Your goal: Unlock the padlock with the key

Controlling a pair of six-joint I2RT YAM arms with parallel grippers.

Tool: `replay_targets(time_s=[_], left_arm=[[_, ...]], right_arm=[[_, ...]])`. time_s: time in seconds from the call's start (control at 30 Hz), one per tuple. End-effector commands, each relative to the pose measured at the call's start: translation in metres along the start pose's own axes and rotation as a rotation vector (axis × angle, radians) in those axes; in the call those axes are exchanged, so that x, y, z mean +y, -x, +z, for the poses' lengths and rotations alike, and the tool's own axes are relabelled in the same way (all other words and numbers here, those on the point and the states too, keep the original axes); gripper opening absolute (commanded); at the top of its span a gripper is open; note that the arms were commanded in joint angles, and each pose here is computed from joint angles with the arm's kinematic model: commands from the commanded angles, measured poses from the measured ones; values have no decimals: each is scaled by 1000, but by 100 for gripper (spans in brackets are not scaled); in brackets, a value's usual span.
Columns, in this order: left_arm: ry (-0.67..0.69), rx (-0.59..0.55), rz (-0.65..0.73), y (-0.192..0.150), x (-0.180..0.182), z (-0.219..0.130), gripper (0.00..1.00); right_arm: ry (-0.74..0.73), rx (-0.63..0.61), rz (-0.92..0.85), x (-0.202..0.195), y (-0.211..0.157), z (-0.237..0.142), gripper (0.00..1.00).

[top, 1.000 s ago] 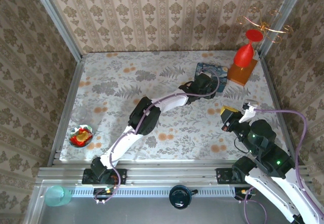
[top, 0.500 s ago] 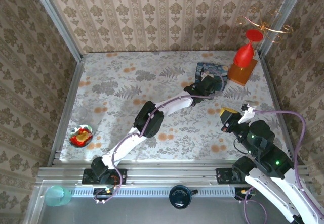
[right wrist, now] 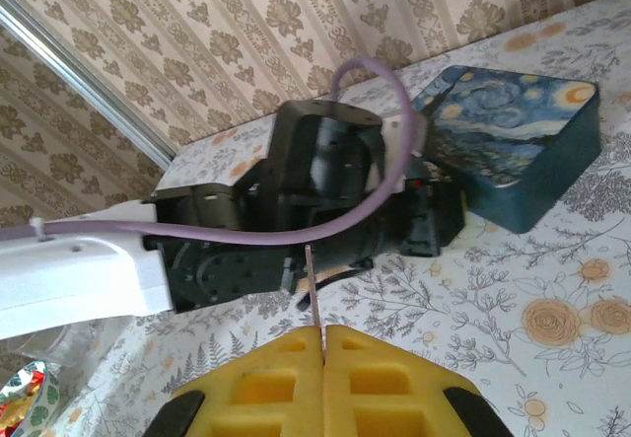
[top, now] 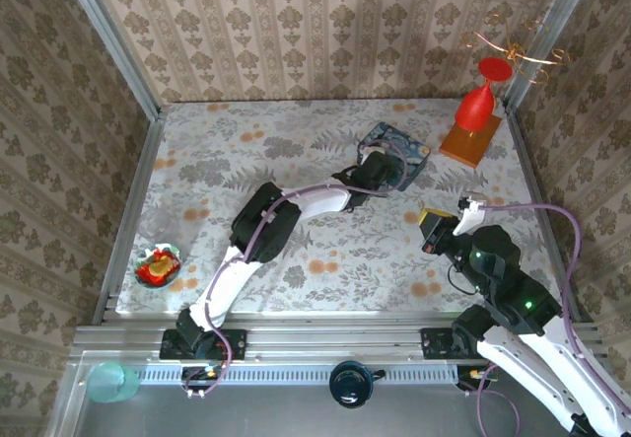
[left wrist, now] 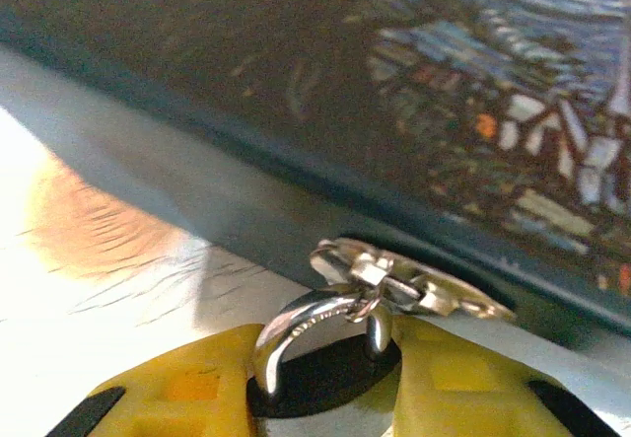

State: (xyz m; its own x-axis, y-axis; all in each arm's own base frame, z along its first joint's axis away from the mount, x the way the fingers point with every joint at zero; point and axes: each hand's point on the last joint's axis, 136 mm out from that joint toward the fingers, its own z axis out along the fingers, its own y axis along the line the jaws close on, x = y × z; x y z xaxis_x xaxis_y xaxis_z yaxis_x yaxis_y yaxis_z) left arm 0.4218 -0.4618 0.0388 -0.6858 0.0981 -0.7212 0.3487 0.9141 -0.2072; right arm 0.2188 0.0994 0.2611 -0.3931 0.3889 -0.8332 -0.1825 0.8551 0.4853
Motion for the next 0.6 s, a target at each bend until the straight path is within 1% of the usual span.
replay_targets(time_s=[0.0,0.13,0.23,0.37,0.43,0.57], left_arm=[[21,-61,-50,18,22,-21,16],[57,-61,-72,5,54,-42,16],[62,-56,-129,-11,80,-59,16],[113,-40,-117,-33,109,-86,16],[136,-35,-137,-47,124,-101,16],[175,-27,-169,-68,143,-129,16]], right_arm=[[22,6,26,4,-2,6,0],[30,40,34,6,-10,15,0],[40,78,39,8,-19,23,0],[62,136,68,11,-36,36,0],[72,166,88,13,-44,43,0],[83,240,91,19,-58,60,0]])
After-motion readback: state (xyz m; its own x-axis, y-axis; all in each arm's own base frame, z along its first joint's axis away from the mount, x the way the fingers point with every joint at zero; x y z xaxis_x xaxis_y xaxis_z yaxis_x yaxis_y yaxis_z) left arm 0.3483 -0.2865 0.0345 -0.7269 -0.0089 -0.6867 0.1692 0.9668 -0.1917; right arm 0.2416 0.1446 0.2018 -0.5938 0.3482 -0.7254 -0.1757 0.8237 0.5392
